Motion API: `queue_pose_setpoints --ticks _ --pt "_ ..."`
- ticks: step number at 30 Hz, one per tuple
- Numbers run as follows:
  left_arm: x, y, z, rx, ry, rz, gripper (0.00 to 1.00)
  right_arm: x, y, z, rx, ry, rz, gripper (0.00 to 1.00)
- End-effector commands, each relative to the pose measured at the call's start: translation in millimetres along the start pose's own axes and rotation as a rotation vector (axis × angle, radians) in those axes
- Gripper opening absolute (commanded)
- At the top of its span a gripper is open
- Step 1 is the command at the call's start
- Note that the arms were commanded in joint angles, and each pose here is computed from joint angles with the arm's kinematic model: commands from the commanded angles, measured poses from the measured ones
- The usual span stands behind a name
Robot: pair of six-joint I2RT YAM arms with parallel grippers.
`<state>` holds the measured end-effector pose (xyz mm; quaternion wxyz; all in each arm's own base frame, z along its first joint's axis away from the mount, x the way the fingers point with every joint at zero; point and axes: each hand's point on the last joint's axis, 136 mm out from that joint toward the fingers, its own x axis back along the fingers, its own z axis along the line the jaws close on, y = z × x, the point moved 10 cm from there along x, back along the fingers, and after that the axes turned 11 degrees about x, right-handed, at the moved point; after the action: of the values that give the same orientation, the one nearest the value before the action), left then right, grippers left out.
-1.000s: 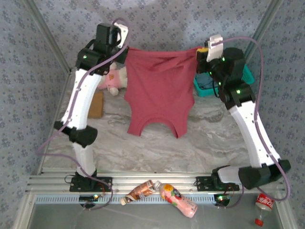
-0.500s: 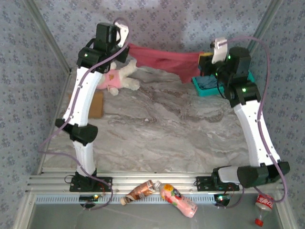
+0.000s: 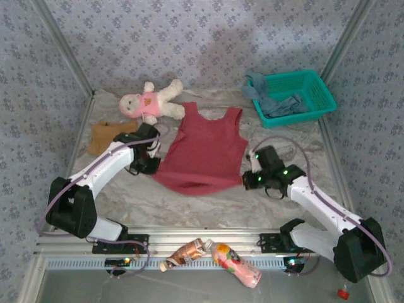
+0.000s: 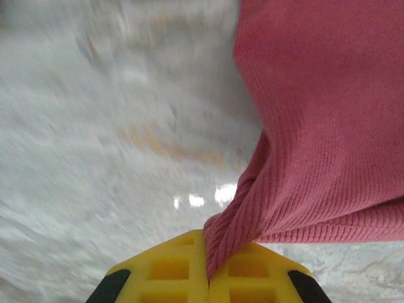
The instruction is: Fold and stack the tank tops
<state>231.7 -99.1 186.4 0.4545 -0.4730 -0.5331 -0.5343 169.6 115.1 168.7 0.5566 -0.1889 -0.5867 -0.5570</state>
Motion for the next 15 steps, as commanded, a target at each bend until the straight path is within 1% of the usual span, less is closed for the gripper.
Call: queue_pose_setpoints --ticks 1,3,4,5,9,12,15 --pt "-11.3 -8.0 -2.1 0.13 -0.014 0.042 0.04 -14.3 -15.4 11.2 -0.113 -0.039 0.018 0.07" --pt "-17.7 -16.0 0.5 0.175 0.014 0.087 0.05 -21.2 -27.5 18.1 -0.114 -0.048 0.053 0.08" --pt "-18.8 -20.1 3.1 0.197 0.053 0.102 0.05 -23.4 -33.7 19.8 -0.131 -0.057 0.07 0.08" --pt "-18.8 -22.2 3.6 0.207 0.061 0.106 0.05 -24.2 -38.3 21.6 -0.135 -0.064 0.087 0.08" --pt "-12.0 -28.9 -4.7 0.206 0.083 0.13 0.07 -17.4 -48.2 27.8 -0.138 -0.083 0.103 0.1" --pt "-21.1 -39.7 -1.3 0.237 0.129 0.197 0.07 -18.2 -60.7 27.6 -0.154 -0.092 0.163 0.11" --pt "-22.7 -45.7 0.5 0.255 0.145 0.217 0.1 -19.6 -70.6 26.7 -0.159 -0.123 0.195 0.12"
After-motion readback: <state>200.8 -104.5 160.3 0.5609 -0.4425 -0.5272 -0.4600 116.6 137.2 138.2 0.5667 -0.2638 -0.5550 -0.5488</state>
